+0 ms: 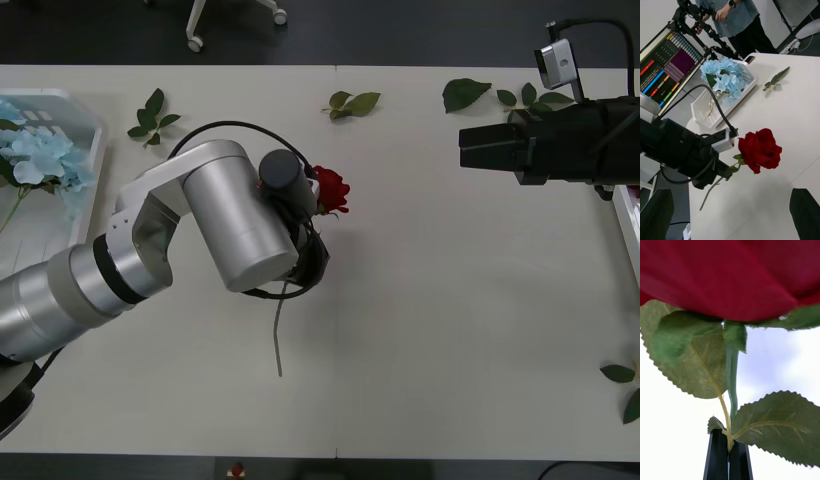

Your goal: Put the red flowers into the right box and the blue flowers into the left box

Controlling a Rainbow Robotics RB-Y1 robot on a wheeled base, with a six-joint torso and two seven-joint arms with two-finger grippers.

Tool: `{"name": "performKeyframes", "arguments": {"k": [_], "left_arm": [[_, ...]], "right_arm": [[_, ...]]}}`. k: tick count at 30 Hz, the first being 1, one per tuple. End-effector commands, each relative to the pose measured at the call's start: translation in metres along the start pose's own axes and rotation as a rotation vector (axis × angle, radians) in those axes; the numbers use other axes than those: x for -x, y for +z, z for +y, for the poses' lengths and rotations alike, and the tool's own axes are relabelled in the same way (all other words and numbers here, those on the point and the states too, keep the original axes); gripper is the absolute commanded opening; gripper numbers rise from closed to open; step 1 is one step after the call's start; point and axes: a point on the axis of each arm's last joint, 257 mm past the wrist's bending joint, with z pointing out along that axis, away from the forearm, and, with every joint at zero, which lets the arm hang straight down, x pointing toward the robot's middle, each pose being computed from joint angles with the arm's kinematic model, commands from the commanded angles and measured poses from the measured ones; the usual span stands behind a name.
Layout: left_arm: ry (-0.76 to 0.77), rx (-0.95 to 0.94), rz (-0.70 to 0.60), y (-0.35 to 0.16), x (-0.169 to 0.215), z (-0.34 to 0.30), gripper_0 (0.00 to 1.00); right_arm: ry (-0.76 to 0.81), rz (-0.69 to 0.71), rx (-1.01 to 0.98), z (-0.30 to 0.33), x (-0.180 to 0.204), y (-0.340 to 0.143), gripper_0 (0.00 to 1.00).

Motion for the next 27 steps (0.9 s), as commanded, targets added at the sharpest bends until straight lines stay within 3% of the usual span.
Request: {"name": "performKeyframes", "arguments": {"k": [1,14,27], "left_arm": [[0.043,-0.136,-0.035,-0.031,0.018,-0.008,0.0],[0.146,-0.606,-0.119,-0.122,0.059,-0.013,0.0],[0.329,-0.968,-0.351,-0.184,0.1,-0.025,0.0]], "right_arm": [[0.004,0.007,-0.01,0.0,0.001,-0.012,0.9],[0.08,0.039,0.036,0.016,-0.046,-0.009,0.9],[0.148,-0.064,0.112,0.058,-0.068,0.013,0.89]]}}
